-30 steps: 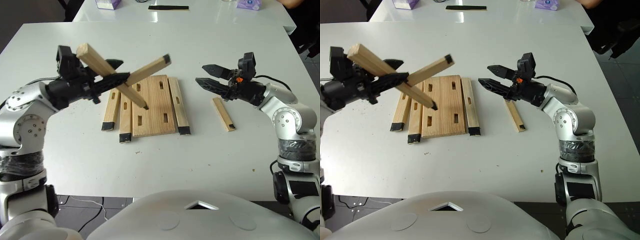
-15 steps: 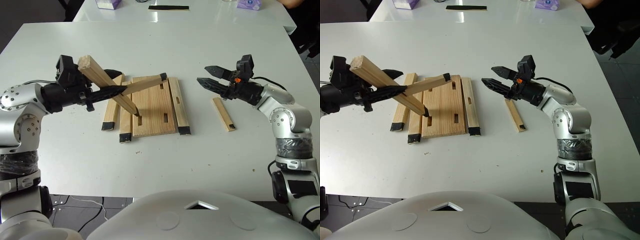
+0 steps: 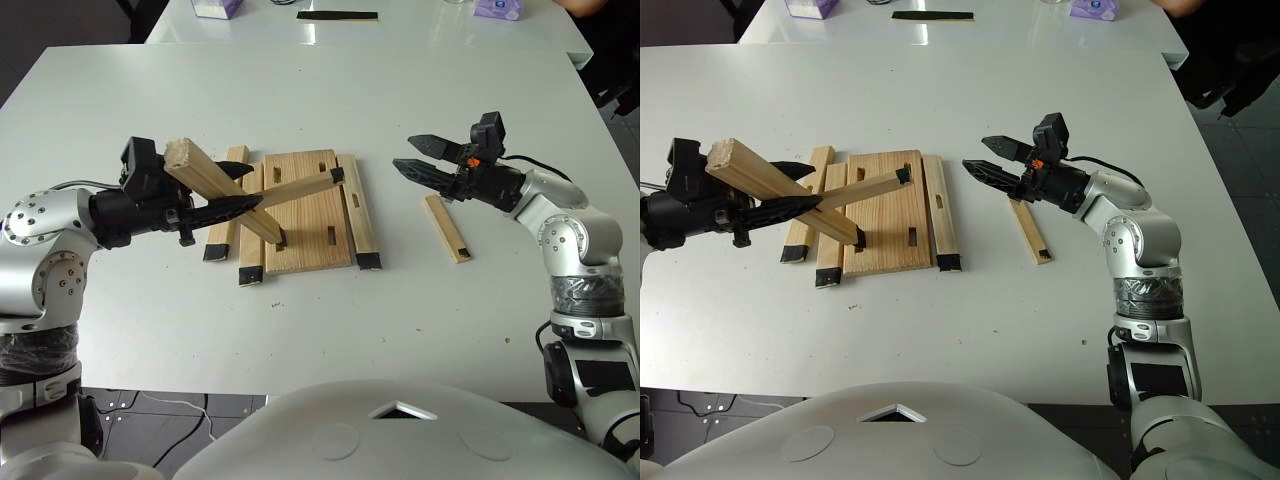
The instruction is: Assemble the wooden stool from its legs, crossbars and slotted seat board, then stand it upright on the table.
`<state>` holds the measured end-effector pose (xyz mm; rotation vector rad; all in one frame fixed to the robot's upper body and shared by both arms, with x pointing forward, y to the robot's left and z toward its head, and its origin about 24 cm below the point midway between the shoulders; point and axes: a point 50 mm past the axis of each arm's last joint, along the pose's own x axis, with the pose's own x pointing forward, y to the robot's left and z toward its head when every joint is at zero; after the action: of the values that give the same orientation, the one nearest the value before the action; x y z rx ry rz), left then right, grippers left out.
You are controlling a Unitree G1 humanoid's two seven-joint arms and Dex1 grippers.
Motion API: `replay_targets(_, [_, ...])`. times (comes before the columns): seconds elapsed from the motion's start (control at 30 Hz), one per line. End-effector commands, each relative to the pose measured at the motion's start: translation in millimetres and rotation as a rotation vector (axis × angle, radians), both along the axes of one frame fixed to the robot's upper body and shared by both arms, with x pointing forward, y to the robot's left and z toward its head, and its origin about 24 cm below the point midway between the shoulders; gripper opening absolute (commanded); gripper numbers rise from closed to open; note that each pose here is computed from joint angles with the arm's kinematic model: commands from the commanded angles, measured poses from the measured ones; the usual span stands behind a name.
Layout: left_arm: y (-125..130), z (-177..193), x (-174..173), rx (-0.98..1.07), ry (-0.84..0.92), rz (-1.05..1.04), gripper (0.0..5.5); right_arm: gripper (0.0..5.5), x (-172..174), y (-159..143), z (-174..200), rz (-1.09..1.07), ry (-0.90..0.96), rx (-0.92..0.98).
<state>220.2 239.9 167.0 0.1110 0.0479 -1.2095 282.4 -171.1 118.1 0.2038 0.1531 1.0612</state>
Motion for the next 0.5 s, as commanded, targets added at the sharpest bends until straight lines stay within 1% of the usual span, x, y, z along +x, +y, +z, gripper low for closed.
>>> replay_targets(0.03, [2.9,-1.3,2.4,0.060,0.045,-0.014,2.10,3.52,0.8,-1.4,0.3,-0.006,0.003,-0.013])
replay_targets(0.13, [4.8,0.3,7.5,0.057,0.070,-0.043,2.09,3.52,-0.7,-2.1,-2.1,-0.014,0.008,-0.016])
replay_targets(0.33, [-0.5,-4.4,10.2,0.080,0.096,-0.100,2.09,3.52,-0.3,-0.3,-2.9,-0.011,0.008,-0.015])
replay_targets(0.5, [-8.1,-23.3,9.7,0.110,0.131,-0.137,2.09,3.52,-0.4,-0.5,-4.3,-0.008,0.009,-0.020])
